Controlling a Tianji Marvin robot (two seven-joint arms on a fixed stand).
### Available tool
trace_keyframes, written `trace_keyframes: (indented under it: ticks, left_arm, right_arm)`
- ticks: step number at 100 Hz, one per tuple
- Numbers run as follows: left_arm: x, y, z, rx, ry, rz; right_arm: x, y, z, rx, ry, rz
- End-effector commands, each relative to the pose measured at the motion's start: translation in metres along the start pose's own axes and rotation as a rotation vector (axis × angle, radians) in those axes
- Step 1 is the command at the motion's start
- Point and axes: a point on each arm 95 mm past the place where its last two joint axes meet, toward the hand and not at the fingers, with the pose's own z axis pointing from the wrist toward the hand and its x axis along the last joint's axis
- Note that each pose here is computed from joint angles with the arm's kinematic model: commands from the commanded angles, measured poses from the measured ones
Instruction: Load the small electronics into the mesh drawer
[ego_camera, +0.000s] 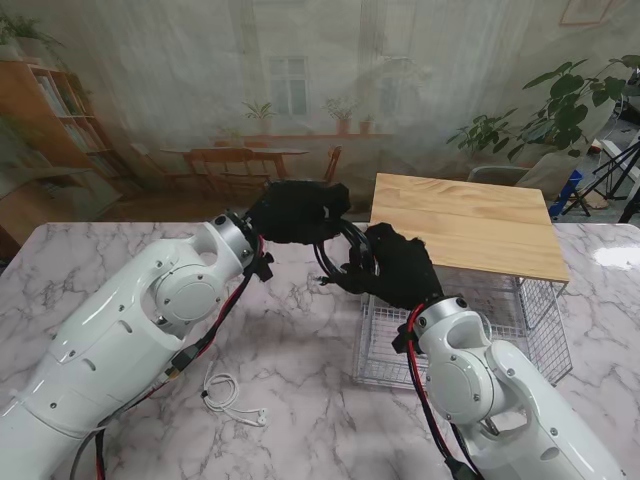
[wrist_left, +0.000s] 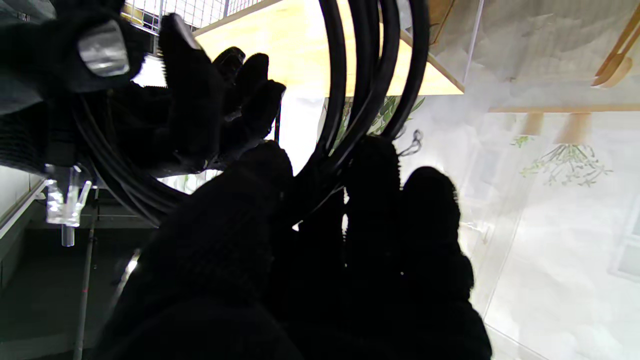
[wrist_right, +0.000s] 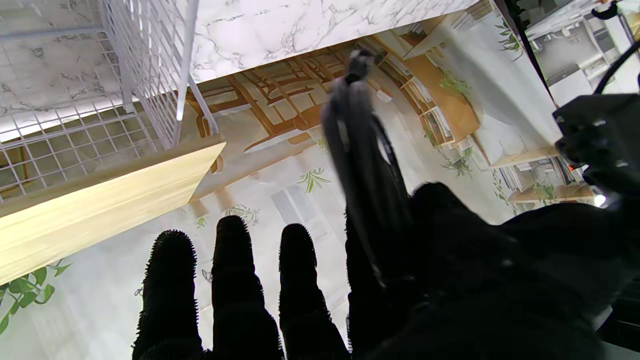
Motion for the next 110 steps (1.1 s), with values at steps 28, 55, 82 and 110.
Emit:
trace_keyframes:
  ticks: [28, 55, 82, 110]
  left_arm:
    - [-0.006, 0.006, 0.000, -0.038, 0.006, 0.003]
    - [-0.021, 0.006, -0.014, -0.039, -0.028, -0.004]
    - [-0.052, 0.018, -0.047, -0.034, -0.109, 0.067]
    - [-0.078, 0.041, -0.086, -0.101, -0.211, 0.147]
  right_arm:
    - [0.004, 0.003, -0.005, -0.073, 0.011, 0.024]
    - [-0.002, 0.015, -0.017, -0.098, 0.010, 0.000]
    - [-0.021, 0.040, -0.041, -0.129, 0.027, -0.066]
    - [-0.060, 0.053, -0.076, -0.085, -0.008, -0.185]
